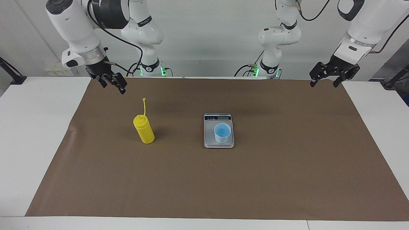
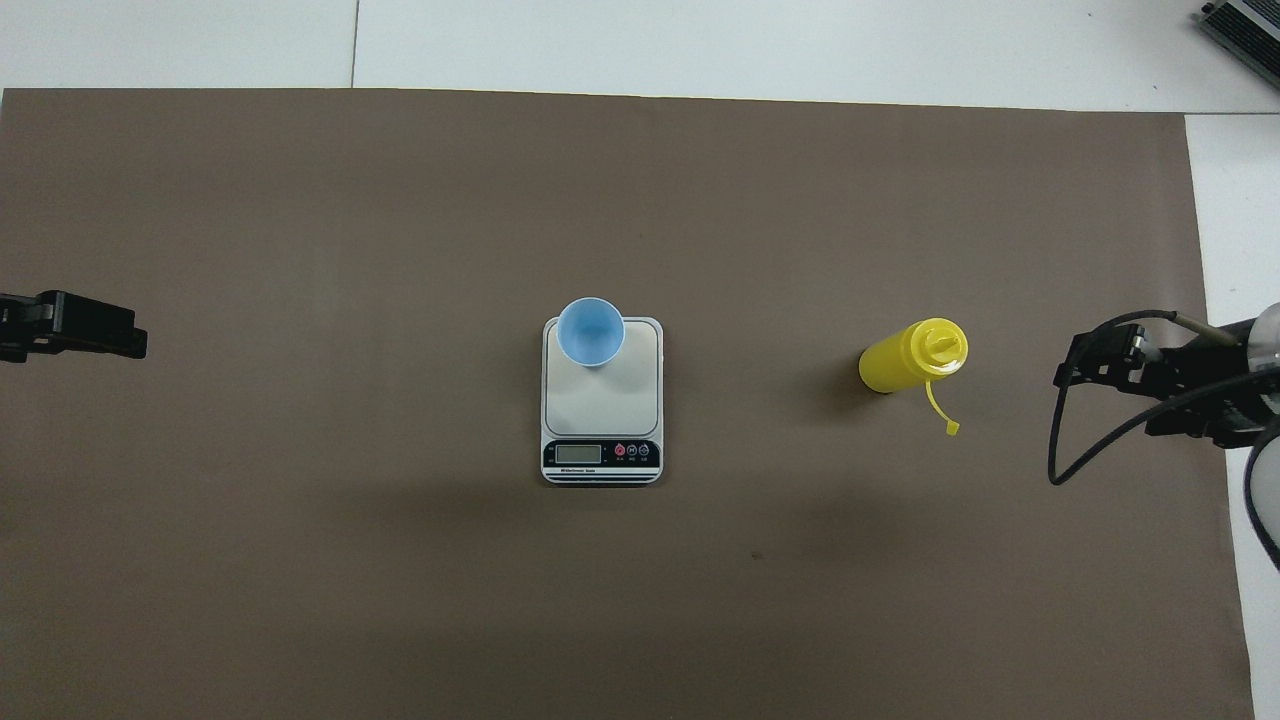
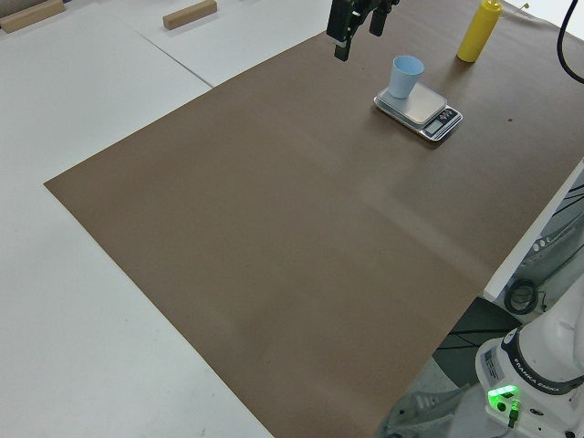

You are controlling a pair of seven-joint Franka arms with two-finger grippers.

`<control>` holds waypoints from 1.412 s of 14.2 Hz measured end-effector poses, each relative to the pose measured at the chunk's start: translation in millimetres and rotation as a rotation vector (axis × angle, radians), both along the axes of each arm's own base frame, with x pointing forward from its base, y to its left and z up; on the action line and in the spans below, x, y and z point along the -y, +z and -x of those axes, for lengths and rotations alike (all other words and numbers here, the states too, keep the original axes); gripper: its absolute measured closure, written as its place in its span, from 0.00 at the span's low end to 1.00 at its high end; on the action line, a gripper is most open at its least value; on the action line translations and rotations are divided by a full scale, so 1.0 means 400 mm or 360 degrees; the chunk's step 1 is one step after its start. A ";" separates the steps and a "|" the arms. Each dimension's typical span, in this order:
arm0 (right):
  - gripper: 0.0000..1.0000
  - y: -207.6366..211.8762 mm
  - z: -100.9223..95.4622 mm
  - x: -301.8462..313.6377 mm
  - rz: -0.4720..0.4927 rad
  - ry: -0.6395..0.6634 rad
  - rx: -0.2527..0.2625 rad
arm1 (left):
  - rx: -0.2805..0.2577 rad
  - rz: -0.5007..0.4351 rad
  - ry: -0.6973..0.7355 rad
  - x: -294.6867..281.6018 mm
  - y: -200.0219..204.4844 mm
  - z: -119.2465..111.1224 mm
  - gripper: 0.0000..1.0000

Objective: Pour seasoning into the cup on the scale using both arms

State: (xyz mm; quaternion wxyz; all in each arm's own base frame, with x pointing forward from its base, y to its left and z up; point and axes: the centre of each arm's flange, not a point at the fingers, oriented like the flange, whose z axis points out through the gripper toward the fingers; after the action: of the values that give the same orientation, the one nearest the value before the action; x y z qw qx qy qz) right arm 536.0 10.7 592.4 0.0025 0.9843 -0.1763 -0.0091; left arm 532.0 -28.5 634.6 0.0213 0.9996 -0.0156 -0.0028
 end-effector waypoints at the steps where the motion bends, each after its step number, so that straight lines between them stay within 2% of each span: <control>1: 0.00 0.012 -0.008 -0.028 0.0028 0.0043 0.0012 | 0.0000 0.0000 0.0000 0.000 0.000 0.000 0.00; 5: 0.00 0.056 -0.025 -0.146 0.0092 0.0202 0.0047 | 0.0000 0.0000 0.0000 0.000 0.000 0.000 0.00; 7: 0.00 0.048 -0.025 -0.161 0.0096 0.0223 0.0034 | 0.0000 0.0000 0.0000 0.000 0.000 0.000 0.00; 10: 0.00 0.023 -0.025 -0.154 0.0097 0.0322 -0.0002 | 0.0000 0.0000 0.0000 0.000 0.000 0.000 0.00; 14: 0.00 0.026 -0.024 -0.132 0.0096 0.0450 -0.0005 | 0.0000 0.0000 0.0000 0.000 0.000 0.000 0.00; 20: 0.00 0.033 -0.025 -0.086 0.0096 0.0426 0.0000 | 0.0000 0.0000 0.0000 0.000 0.000 0.000 0.00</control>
State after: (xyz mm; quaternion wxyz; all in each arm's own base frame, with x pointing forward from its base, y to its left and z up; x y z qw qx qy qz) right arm 546.0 45.0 605.7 0.0334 0.9985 -0.0437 -0.0032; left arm 532.0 -28.5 634.6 0.0213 0.9996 -0.0156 -0.0028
